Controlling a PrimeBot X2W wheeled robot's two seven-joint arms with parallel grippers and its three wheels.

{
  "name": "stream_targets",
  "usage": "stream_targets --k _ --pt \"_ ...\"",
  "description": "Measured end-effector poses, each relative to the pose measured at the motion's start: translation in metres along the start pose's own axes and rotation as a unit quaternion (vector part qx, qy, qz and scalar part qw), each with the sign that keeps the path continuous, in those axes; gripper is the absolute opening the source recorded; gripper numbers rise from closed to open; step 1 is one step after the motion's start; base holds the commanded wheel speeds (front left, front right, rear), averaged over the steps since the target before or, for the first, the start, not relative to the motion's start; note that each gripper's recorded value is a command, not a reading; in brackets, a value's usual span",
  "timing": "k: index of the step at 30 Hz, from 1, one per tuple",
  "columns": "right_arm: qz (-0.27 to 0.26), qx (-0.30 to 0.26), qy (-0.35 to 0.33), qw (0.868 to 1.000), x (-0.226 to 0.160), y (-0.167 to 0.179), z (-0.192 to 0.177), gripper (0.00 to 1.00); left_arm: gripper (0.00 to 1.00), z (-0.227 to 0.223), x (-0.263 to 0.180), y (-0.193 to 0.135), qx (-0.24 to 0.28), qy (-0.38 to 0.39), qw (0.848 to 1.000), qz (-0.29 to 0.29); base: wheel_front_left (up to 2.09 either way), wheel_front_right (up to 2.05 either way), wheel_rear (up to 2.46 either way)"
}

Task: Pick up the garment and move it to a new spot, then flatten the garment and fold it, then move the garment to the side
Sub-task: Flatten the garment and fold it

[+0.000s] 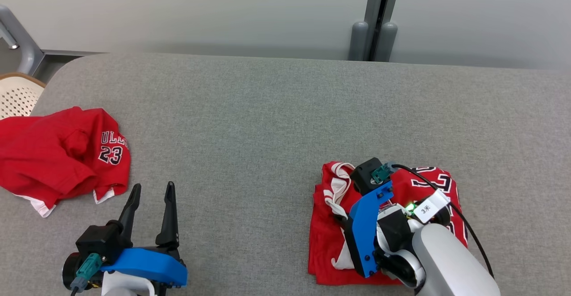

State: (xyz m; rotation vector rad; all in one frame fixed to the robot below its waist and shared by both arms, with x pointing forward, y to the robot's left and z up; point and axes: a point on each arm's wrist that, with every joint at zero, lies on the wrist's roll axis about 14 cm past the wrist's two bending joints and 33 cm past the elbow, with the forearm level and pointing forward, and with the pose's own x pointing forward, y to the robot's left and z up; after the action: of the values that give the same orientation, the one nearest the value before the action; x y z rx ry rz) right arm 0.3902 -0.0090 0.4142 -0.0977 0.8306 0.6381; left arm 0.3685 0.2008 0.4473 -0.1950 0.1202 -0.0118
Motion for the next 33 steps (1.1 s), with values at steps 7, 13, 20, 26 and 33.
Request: stream_targets --k 7,13,20,26,33 --pt "0.046 0.030 -0.048 0.997 -0.002 0.020 0.022 1.00 1.00 0.002 0.001 0.001 -0.002 -0.003 1.000 0.002 0.00 0.00 0.00" --pt "0.100 0.047 -0.205 0.972 -0.049 0.043 0.092 1.00 1.00 0.004 0.001 -0.002 -0.003 -0.007 1.000 -0.001 0.00 0.00 0.00" --pt "-0.036 0.046 -0.306 0.950 -0.099 -0.034 0.097 1.00 1.00 0.008 0.001 -0.006 -0.003 -0.013 1.000 -0.007 0.00 0.00 0.00" --pt "-0.176 0.041 -0.328 0.927 -0.128 -0.095 0.061 1.00 1.00 0.010 0.000 -0.007 -0.003 -0.017 1.000 -0.010 0.00 0.00 0.00" --pt "-0.262 0.060 -0.308 0.913 -0.135 -0.130 0.006 1.00 1.00 0.013 -0.002 -0.010 0.000 -0.021 1.000 -0.014 0.00 0.00 0.00"
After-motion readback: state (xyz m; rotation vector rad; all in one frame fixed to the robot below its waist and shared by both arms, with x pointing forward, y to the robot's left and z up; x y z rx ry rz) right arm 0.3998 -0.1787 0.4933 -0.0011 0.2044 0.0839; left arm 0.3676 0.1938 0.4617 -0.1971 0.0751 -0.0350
